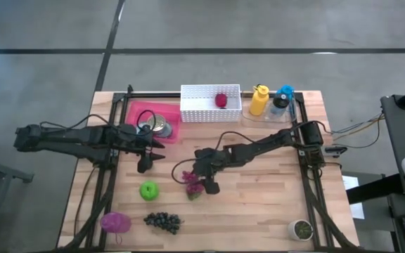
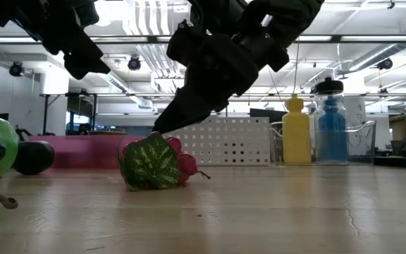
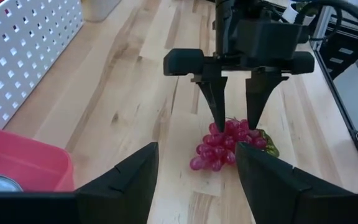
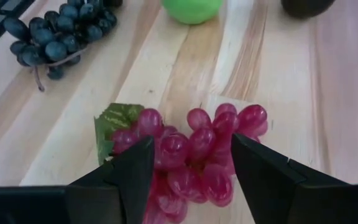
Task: Pick & Place Food Item
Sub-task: Put the red grapes into the white bin
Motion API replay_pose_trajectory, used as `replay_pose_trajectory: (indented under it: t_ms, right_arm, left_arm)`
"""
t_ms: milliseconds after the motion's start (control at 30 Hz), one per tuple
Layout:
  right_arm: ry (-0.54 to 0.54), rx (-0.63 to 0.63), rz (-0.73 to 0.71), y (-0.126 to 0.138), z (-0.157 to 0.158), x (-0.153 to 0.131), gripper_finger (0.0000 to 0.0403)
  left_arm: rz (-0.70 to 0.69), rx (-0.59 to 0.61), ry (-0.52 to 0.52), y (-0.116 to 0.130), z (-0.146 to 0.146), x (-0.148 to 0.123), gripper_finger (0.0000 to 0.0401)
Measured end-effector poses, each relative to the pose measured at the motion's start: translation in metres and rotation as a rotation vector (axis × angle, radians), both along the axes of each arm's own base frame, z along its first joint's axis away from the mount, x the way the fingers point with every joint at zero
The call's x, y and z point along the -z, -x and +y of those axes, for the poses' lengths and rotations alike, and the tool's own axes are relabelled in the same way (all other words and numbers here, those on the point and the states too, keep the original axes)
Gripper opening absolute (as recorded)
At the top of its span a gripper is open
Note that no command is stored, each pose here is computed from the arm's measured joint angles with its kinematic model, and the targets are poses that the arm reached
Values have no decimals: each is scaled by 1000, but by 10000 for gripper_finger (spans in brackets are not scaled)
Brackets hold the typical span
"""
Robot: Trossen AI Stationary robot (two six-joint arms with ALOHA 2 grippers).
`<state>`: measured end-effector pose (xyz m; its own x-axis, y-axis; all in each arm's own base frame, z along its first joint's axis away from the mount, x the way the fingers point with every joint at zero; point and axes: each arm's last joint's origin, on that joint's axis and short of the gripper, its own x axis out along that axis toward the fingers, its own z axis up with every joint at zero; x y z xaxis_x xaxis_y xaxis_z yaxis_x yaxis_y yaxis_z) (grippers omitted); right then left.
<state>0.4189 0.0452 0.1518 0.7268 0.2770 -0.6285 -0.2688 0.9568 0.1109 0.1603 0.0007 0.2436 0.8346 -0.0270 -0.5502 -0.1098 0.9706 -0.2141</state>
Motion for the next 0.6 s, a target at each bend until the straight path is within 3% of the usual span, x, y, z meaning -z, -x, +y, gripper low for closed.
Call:
replay_pose_trajectory:
  t_ms: [600]
  right_arm:
    - [28,-31,-8,0,3,3,203]
  left_arm:
    - [0,0,1,0,0,0,213]
